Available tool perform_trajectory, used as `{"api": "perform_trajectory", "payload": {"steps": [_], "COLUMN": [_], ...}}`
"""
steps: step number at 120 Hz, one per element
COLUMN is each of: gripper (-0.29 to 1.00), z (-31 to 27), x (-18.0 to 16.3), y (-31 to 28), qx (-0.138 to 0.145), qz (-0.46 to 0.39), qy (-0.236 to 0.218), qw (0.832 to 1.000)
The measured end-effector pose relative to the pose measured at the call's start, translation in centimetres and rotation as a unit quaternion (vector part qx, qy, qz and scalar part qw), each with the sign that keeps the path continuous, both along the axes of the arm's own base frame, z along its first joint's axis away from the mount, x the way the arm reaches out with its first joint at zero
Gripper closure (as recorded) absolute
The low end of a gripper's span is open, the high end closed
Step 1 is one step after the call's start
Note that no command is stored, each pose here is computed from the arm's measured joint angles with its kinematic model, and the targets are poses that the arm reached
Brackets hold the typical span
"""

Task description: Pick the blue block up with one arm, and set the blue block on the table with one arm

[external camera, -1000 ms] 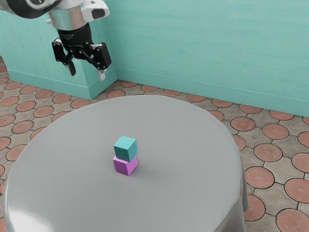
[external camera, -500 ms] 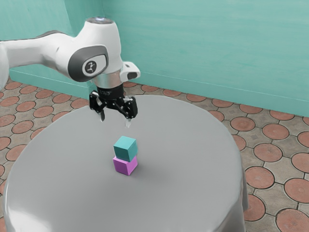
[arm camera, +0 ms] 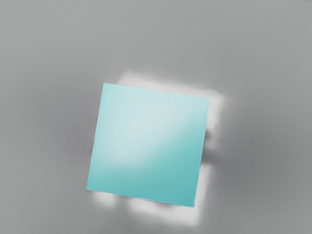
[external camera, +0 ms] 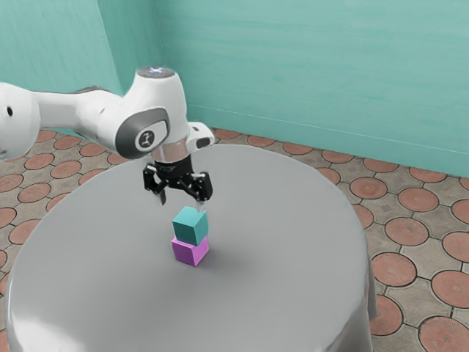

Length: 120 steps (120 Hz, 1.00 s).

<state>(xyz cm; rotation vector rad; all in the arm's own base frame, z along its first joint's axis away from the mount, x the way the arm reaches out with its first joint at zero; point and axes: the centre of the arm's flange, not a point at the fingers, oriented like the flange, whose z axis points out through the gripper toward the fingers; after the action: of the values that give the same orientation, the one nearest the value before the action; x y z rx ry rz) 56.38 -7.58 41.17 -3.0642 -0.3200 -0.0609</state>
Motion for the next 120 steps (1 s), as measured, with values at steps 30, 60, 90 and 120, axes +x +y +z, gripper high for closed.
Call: {"api": "perform_trajectory", "payload": {"steps": [30, 60, 90, 120], "gripper": [0.00, 0.00, 0.00, 0.00], "z": [-2.4, -3.5, -4.1, -5.4], "x": [0.0, 0.5, 1.0, 1.3], "y": [-0.5, -0.4, 0.8, 1.0], "qx": [-0.005, -0.009, -0.010, -0.015], "qz": [-0.006, -0.007, -0.009, -0.012], "qy": [-0.013, -0.019, -0.024, -0.020], "qw": [1.000, 1.000, 1.000, 1.000]}}
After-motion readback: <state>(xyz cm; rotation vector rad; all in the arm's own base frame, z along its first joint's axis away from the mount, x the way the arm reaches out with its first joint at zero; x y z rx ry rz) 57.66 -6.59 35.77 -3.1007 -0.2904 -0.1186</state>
